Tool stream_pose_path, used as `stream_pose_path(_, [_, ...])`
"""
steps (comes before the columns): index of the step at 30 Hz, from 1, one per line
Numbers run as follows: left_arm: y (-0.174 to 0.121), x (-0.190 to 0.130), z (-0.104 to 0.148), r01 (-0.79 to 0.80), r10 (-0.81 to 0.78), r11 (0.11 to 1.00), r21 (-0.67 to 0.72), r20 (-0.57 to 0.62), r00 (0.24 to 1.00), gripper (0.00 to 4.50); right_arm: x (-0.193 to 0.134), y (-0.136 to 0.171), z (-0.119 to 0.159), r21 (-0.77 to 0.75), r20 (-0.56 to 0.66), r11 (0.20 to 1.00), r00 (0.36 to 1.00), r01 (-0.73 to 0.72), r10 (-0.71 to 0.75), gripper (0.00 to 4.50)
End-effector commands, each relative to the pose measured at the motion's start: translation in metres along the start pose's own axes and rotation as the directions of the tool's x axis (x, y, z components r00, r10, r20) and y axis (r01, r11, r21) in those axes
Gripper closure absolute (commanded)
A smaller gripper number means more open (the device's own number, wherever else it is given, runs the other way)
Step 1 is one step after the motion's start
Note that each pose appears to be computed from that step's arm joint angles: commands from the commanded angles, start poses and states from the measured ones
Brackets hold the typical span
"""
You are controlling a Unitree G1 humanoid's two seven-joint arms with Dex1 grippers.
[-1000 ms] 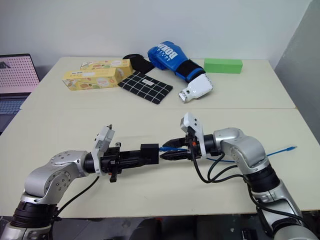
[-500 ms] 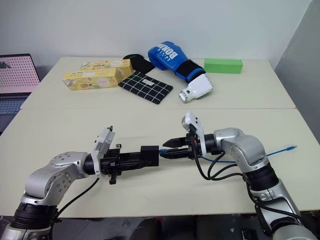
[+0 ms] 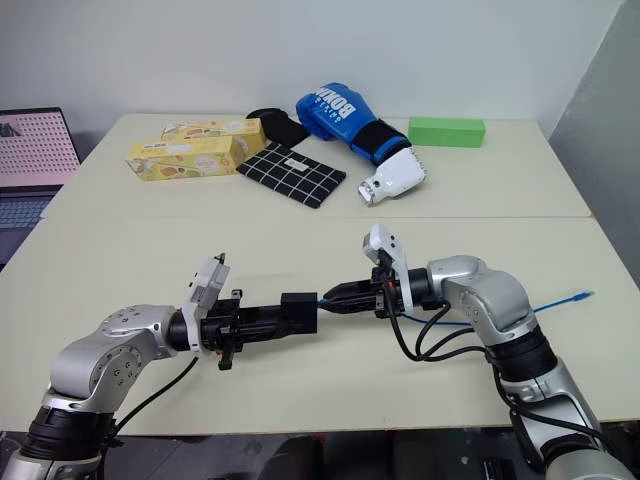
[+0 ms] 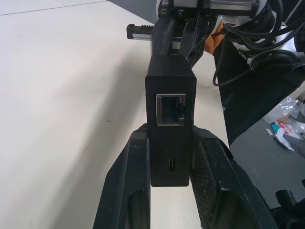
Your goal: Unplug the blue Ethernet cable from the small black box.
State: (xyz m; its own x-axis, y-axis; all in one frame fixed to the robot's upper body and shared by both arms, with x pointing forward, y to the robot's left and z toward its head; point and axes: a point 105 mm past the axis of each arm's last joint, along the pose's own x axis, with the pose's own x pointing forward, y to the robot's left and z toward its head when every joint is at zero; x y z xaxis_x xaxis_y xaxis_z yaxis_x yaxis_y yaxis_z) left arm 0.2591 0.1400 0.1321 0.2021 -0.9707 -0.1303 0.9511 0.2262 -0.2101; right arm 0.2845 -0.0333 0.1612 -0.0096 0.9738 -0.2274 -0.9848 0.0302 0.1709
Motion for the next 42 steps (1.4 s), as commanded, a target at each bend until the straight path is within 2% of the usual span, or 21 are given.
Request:
stream_pose_path(1, [-0.005,0.003,0.007,0.029,-0.03,0.999,0.035,0.025,0.999,3.71,0.0,0.003,0.01,-0.067,-0.005,0.998,1.0,-0.012,0.012,4.49])
stream_pose_path(11, [-0.004,0.0,0.008,0.034,-0.035,0.999,0.04,0.021,0.999,3.71,-0.003,0.001,0.007,-0.066,-0.027,0.998,1.0,-0.015,0.014,4.49])
stream_pose_path(19, [0.005,-0.006,0.01,-0.02,0.018,0.998,0.058,0.028,0.999,3.71,-0.023,-0.006,-0.006,-0.047,-0.094,0.999,0.995,0.013,-0.017,4.49])
stream_pose_path(25, [0.003,-0.006,0.005,-0.02,0.02,0.998,0.058,0.008,1.0,3.71,-0.029,-0.009,-0.005,-0.045,-0.092,0.998,0.995,0.038,-0.042,4.49])
stream_pose_path(30, [0.006,-0.013,0.003,-0.059,0.06,0.996,0.063,-0.004,0.998,3.71,-0.04,-0.023,-0.002,-0.067,-0.076,0.99,0.989,0.123,-0.128,4.49])
stream_pose_path(32, [0.01,-0.02,0.001,-0.116,0.117,0.99,0.08,-0.014,0.993,3.71,-0.058,-0.047,0.001,-0.103,-0.056,0.96,0.962,0.262,-0.268,4.49])
stream_pose_path(35, [0.016,-0.025,0.0,-0.22,0.221,0.97,0.106,0.001,0.975,3.71,-0.096,-0.093,-0.002,-0.163,-0.022,0.825,0.834,0.541,-0.551,4.49])
stream_pose_path(39, [0.018,-0.022,-0.003,-0.282,0.282,0.954,0.099,0.005,0.959,3.71,-0.107,-0.124,-0.021,-0.182,-0.015,0.691,0.701,0.7,-0.713,4.49])
stream_pose_path(41, [0.019,-0.021,-0.008,-0.3,0.304,0.949,0.098,-0.017,0.953,3.71,-0.115,-0.142,-0.03,-0.178,-0.006,0.572,0.58,0.801,-0.814,4.49])
stream_pose_path(42, [0.02,-0.02,-0.009,-0.311,0.314,0.945,0.104,-0.019,0.949,3.71,-0.116,-0.148,-0.035,-0.165,-0.011,0.535,0.541,0.829,-0.841,4.49])
